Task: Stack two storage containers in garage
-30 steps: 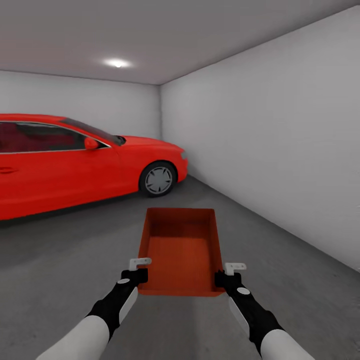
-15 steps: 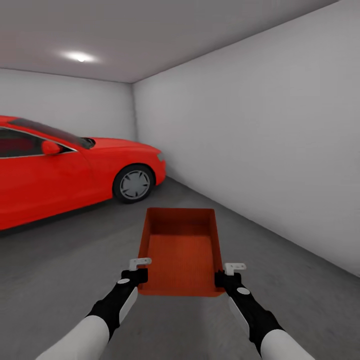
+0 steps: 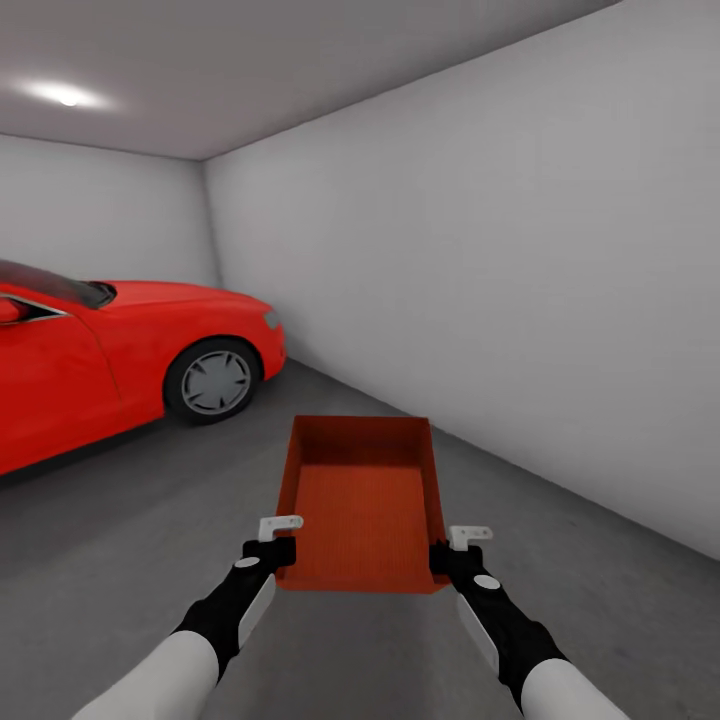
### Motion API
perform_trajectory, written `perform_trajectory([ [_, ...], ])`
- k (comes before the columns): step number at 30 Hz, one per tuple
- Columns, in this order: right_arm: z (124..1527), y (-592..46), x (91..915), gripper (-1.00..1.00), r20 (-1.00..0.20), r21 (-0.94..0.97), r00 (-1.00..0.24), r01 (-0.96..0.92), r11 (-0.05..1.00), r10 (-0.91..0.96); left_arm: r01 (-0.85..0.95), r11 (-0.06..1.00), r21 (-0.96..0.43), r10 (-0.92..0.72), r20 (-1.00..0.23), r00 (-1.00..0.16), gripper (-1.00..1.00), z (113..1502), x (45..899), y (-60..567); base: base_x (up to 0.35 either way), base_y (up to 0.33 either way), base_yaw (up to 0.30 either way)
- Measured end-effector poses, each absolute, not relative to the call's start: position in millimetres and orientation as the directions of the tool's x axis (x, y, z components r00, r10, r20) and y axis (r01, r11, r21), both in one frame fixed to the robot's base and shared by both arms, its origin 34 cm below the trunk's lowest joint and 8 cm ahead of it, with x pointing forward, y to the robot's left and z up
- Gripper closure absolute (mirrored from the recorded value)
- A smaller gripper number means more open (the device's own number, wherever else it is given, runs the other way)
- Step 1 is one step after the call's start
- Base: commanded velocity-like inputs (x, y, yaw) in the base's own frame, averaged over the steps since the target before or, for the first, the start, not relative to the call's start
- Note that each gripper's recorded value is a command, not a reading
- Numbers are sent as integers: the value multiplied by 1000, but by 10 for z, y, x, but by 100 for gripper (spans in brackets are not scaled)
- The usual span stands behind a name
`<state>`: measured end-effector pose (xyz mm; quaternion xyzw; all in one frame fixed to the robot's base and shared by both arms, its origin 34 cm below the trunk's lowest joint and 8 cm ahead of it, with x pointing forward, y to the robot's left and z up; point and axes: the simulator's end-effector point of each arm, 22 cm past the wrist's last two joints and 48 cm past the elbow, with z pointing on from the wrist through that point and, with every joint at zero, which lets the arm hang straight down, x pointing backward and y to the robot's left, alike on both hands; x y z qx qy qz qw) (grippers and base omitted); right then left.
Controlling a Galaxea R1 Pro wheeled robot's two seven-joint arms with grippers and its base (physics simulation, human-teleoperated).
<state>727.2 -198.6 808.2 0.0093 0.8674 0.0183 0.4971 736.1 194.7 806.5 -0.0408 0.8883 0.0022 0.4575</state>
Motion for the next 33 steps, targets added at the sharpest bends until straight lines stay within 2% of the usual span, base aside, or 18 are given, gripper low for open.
perform_trajectory([
  [19,8083,-1984,7273,100,-862,40,-505,-5,999,32,-74,997,-34,-71,-813,-578,100,8064,7361,1948,321,6,-287],
  [33,8087,-1990,7277,100,-863,41,-504,-6,999,33,-74,997,-34,-71,-814,-576,100,8073,7365,1942,317,165,-287],
])
